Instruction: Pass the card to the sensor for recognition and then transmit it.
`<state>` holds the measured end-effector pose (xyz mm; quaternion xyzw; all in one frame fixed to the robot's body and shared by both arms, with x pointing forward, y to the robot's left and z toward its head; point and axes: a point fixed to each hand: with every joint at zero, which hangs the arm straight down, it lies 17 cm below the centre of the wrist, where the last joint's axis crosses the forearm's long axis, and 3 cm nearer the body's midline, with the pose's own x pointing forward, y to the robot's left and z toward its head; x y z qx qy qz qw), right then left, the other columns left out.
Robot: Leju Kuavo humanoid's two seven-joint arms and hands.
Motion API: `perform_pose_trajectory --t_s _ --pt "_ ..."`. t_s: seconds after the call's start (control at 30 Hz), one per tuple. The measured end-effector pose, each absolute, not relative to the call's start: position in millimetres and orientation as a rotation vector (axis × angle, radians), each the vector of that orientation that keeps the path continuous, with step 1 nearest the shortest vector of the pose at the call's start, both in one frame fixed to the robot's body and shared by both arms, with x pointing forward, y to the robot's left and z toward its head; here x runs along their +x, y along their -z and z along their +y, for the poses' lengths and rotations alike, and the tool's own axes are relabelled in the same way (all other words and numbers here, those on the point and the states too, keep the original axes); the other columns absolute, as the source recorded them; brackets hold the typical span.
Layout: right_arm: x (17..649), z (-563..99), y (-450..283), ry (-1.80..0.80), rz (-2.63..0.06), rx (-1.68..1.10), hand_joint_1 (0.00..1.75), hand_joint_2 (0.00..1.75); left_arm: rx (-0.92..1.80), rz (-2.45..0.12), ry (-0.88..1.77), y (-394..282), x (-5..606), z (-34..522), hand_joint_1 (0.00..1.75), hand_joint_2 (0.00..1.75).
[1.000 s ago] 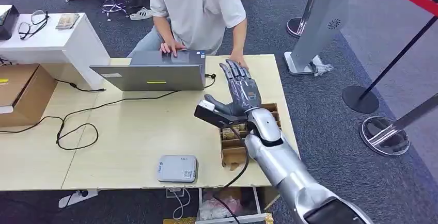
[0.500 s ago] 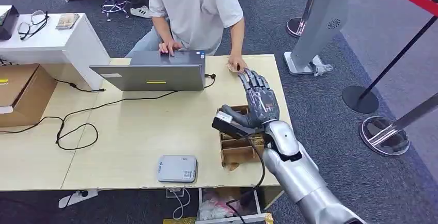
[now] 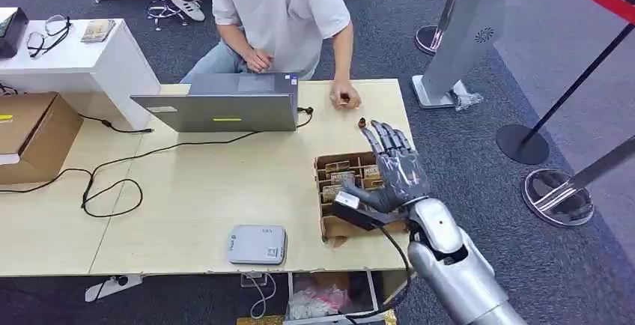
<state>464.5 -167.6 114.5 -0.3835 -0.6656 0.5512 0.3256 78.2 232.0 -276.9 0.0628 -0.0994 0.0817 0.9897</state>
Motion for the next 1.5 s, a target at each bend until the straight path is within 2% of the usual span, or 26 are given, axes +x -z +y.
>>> perform_pose_trajectory --t_s 0.67,0.83,1.1,1.5 --pt "425.3 -212.1 -71.7 -1.517 -1.607 -0.982 0.0 1.75 0.121 -0.202 -0.142 277.2 77.3 232.4 0.0 0.0" --pt "423.0 -212.1 -58.9 -1.539 -1.564 -0.889 0.0 1.75 0.126 -0.205 -0.14 277.2 77.7 234.5 0.0 0.0" --pt "436.2 -219.0 -67.9 -1.556 -1.564 -0.79 0.0 1.75 0.142 -0.219 -0.14 276.5 79.9 235.1 0.0 0.0" --pt "454.6 -234.7 -81.7 -1.547 -1.563 -0.822 0.0 1.75 0.139 -0.221 -0.133 276.2 80.3 232.2 0.0 0.0"
